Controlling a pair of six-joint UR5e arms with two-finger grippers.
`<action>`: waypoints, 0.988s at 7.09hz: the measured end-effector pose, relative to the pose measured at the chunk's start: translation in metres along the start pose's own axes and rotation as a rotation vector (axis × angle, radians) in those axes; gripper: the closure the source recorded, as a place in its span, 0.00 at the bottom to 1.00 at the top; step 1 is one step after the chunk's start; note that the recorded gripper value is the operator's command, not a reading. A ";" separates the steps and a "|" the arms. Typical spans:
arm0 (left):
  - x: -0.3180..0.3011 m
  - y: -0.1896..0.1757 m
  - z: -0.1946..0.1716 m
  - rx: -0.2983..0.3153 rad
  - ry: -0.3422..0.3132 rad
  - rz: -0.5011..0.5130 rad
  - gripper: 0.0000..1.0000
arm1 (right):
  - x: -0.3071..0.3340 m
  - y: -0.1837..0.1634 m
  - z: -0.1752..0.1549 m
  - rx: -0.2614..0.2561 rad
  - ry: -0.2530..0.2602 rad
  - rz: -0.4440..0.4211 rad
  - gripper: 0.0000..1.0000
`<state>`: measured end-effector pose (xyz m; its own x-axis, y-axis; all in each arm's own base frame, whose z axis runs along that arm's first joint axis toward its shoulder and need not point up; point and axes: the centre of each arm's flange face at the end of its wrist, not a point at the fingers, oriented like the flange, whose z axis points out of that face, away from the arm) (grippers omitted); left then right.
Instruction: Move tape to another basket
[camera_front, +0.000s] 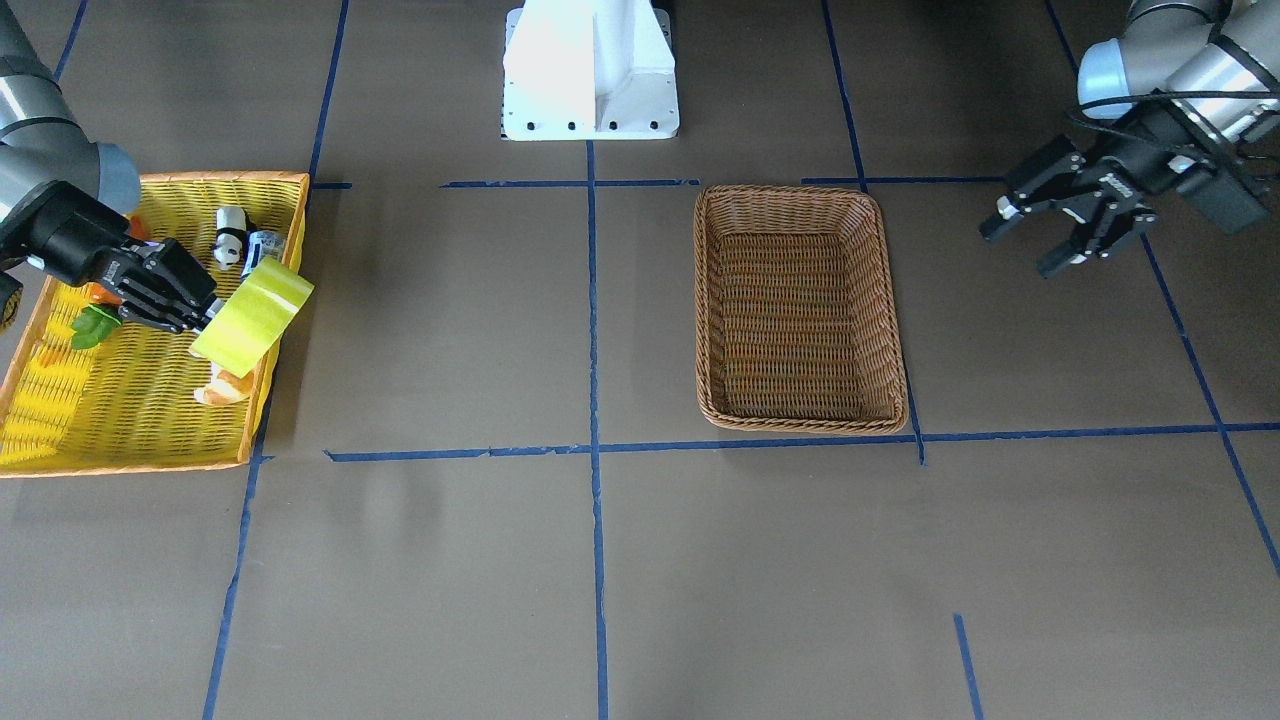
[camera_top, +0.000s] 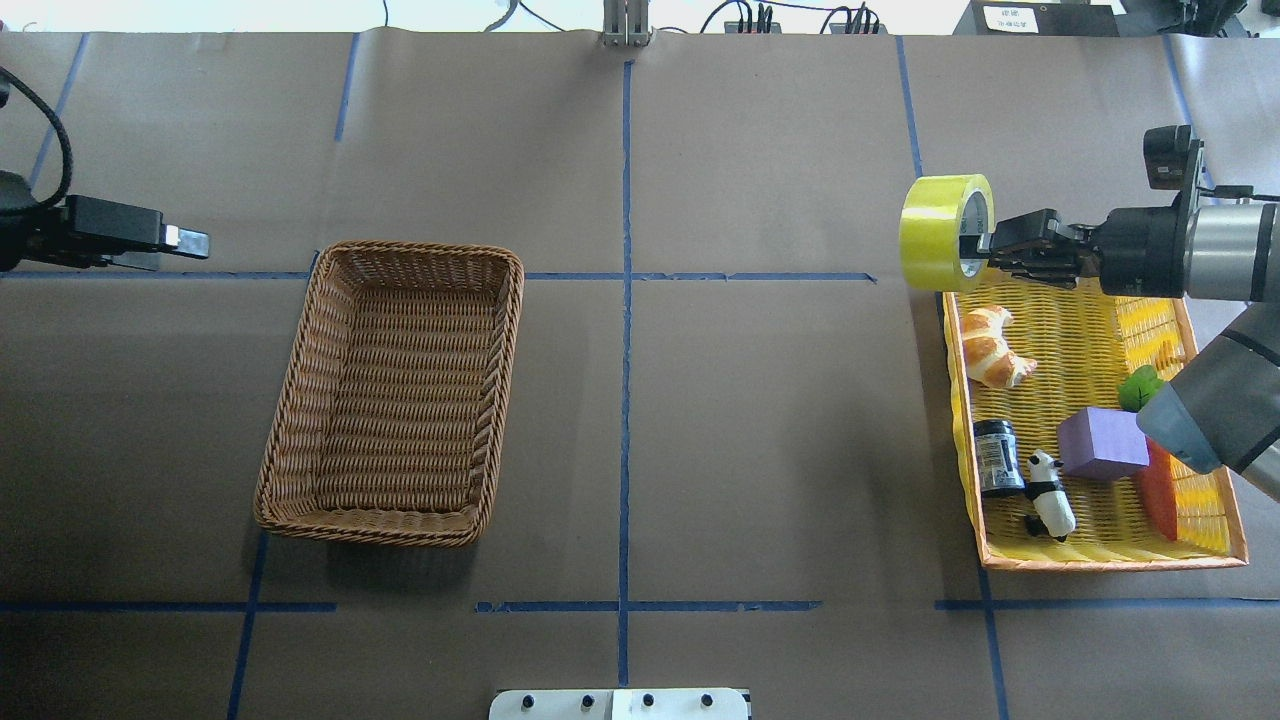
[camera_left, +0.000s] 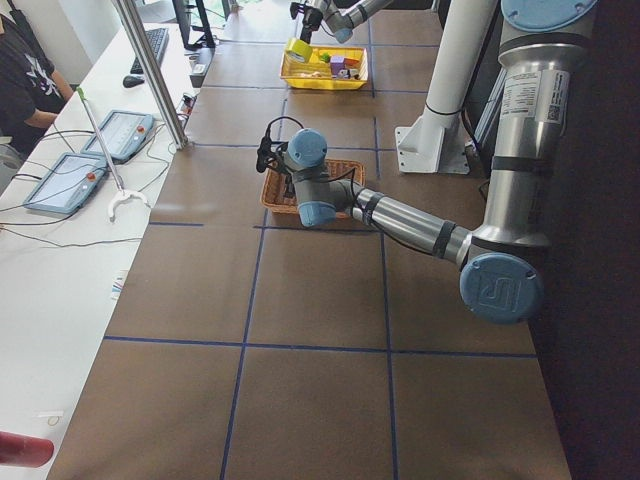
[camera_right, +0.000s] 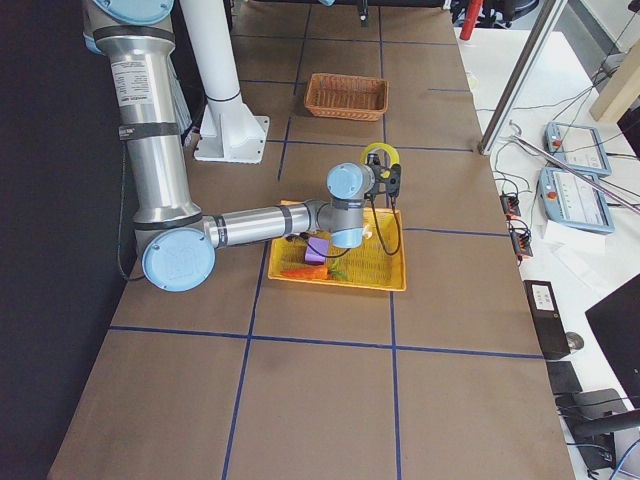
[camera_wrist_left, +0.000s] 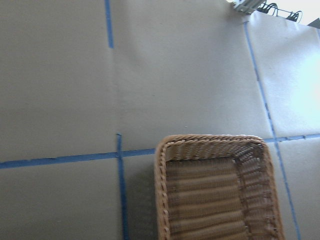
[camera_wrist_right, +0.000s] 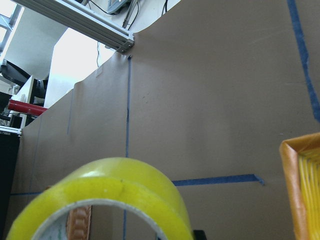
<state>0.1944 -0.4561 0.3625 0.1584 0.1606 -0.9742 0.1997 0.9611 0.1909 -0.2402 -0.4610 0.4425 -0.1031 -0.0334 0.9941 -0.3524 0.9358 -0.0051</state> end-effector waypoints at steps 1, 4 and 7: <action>0.041 0.007 0.015 -0.018 0.070 -0.037 0.00 | -0.003 0.011 -0.001 -0.017 -0.055 0.000 1.00; 0.149 0.045 0.053 -0.014 0.261 -0.147 0.00 | -0.013 0.040 -0.006 -0.082 -0.219 -0.015 1.00; 0.210 0.097 0.083 0.029 0.542 -0.280 0.00 | -0.033 0.068 -0.004 -0.150 -0.336 -0.044 1.00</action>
<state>0.3270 -0.3477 0.1860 -0.4171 0.0018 -0.9089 0.1899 0.9781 -0.0851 -0.2576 -0.3946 0.4096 -0.3990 -0.1646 0.9021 -0.2258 0.9711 0.0773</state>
